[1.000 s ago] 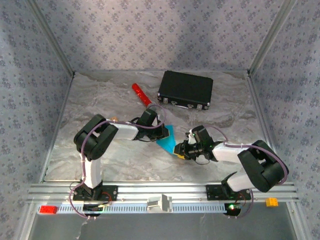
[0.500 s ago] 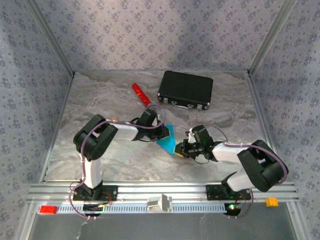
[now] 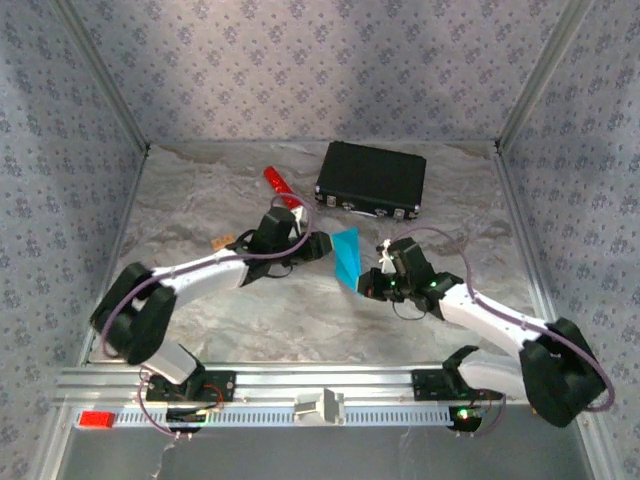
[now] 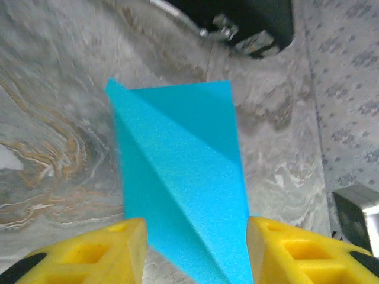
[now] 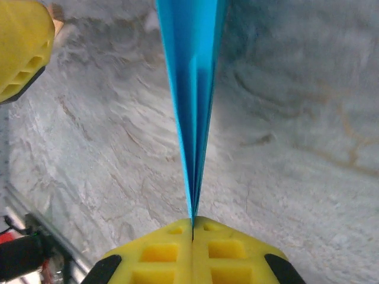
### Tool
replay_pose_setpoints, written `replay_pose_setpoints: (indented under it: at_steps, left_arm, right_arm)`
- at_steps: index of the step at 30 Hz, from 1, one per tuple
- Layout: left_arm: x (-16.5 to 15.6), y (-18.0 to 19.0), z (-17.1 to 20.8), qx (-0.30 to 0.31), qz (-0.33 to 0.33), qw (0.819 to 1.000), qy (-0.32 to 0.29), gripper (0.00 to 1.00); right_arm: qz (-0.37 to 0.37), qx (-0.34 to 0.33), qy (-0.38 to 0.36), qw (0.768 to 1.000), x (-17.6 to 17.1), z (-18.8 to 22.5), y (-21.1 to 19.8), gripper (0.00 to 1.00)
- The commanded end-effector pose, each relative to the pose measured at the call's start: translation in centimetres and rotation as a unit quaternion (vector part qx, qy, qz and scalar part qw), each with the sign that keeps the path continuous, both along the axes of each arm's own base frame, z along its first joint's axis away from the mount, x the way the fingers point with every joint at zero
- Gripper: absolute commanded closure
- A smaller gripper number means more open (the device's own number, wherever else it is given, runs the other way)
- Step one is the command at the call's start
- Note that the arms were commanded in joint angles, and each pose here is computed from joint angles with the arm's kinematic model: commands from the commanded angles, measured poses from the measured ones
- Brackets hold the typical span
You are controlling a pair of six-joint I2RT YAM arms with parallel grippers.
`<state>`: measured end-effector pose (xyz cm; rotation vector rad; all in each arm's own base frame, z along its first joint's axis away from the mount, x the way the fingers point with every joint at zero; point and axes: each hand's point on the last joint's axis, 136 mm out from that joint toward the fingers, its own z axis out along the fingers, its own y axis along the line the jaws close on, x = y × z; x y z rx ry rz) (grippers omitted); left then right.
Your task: Fold a paper plane with a square sheet of paper (pick it up from the middle)
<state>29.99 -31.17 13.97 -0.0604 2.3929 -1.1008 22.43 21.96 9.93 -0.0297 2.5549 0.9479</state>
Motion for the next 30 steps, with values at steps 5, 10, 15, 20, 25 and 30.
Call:
replay_pose_setpoints:
  at_steps: [5,10,15,20,25,30]
  left_arm:
    - [-0.2,6.3,1.3,0.069,0.099,0.991,-0.055,0.49]
    - [-0.5,9.6,2.2,0.085,0.161,0.981,-0.073,0.45]
    - [-0.8,11.9,2.7,0.099,0.196,0.972,-0.08,0.41]
    - [-1.1,13.4,2.4,0.115,0.212,0.968,-0.069,0.4]
    - [-1.3,14.5,2.2,0.113,0.229,0.964,-0.069,0.4]
    - [-1.4,15.1,2.0,0.116,0.233,0.963,-0.065,0.4]
  right_arm:
    - [-0.028,-0.289,-0.122,0.949,1.0,2.2,-6.1,0.94]
    - [-0.047,-0.47,-0.164,0.866,1.1,4.0,-8.2,0.94]
    - [-0.014,-0.558,-0.179,0.81,0.6,3.6,-6.5,0.94]
    - [0.038,-0.596,-0.164,0.785,-0.3,1.4,-4.1,0.94]
    - [0.13,-0.571,-0.143,0.798,-2.0,-2.1,-0.3,0.93]
    - [0.179,-0.537,-0.135,0.813,-3.4,-3.8,2.4,0.84]
